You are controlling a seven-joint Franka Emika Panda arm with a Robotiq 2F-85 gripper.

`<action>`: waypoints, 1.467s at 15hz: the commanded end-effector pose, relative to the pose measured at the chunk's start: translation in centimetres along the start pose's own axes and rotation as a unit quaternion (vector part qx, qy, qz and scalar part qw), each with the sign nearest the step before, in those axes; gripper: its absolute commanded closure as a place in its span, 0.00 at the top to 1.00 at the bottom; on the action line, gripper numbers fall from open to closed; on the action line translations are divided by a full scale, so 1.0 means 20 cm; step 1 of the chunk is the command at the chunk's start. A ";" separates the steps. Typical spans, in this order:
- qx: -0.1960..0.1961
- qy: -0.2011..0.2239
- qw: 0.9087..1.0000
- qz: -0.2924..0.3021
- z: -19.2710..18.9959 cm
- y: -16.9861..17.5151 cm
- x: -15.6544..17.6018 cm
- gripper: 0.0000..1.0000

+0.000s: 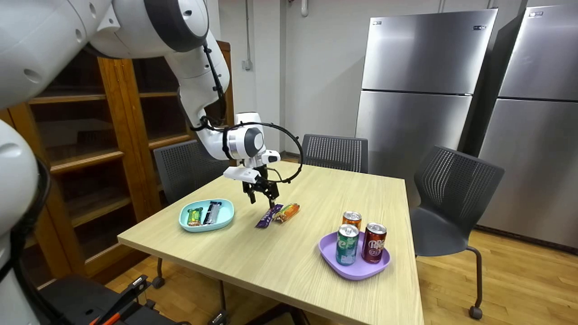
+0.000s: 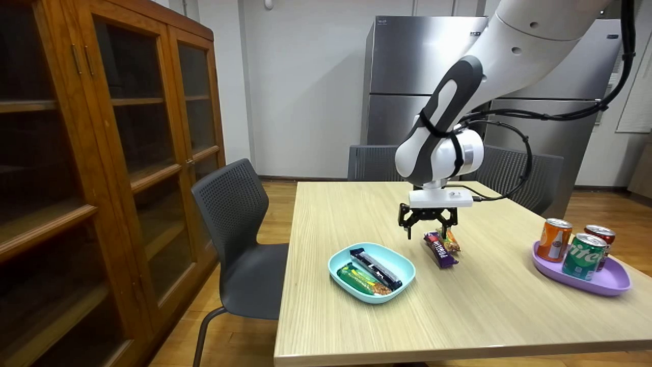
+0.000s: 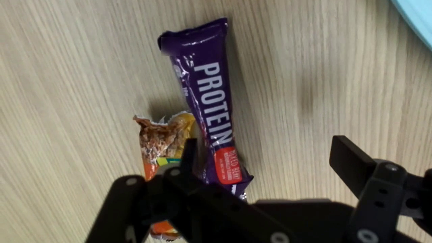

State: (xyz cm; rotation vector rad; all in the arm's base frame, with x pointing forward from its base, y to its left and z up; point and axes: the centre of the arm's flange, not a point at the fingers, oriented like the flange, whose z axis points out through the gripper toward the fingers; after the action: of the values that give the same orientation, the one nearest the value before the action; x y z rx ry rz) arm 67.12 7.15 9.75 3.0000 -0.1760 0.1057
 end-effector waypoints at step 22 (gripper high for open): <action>0.011 -0.013 0.999 0.032 0.12 0.01 0.13 0.10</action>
State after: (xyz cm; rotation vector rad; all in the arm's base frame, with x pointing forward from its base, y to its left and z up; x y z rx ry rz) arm 69.14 6.11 6.99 3.0052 -0.2456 0.0830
